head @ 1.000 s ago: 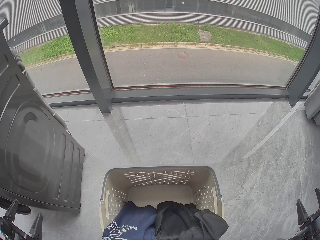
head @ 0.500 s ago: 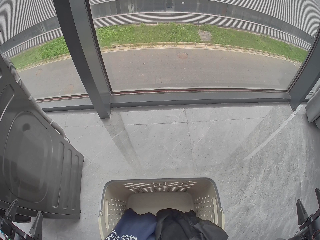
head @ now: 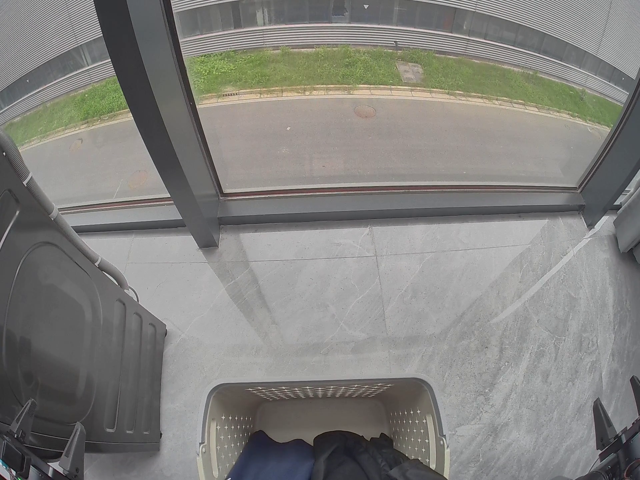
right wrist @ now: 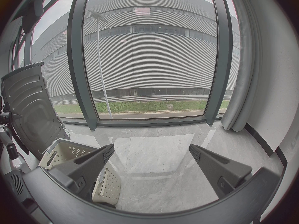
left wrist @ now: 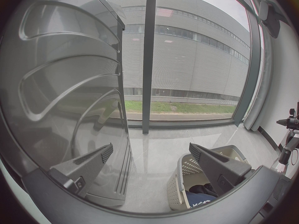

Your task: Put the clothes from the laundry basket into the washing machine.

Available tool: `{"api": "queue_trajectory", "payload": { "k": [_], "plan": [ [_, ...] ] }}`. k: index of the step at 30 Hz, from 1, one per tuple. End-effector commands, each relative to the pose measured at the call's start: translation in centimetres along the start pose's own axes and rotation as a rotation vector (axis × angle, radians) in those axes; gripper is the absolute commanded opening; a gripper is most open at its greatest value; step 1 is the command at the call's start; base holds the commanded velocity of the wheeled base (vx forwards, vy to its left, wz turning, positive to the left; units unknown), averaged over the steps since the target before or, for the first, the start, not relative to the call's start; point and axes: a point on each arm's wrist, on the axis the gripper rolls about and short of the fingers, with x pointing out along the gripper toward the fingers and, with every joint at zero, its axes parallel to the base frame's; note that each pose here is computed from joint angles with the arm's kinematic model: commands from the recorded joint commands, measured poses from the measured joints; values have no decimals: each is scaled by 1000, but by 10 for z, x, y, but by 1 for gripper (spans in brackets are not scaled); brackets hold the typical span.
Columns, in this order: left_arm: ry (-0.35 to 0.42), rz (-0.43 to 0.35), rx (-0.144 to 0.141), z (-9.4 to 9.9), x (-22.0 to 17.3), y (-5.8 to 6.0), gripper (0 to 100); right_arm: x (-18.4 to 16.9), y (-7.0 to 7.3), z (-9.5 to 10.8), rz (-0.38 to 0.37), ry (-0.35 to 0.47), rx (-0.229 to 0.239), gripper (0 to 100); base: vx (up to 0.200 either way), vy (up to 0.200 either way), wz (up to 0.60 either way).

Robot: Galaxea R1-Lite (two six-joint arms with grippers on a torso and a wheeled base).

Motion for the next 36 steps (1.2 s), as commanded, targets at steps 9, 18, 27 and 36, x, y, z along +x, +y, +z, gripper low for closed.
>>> {"api": "queue_trajectory", "payload": {
  "k": [9,18,27,36],
  "plan": [
    [-2,0,0,-5,0,0,100,0,0,-5,0,1,0,100,0,0,0],
    [-1,0,0,-5,0,0,100,0,0,-5,0,1,0,100,0,0,0],
    [0,-2,0,-5,0,0,100,0,0,-5,0,1,0,100,0,0,0],
    [-1,0,0,-5,0,0,100,0,0,-5,0,1,0,100,0,0,0]
  ]
}}
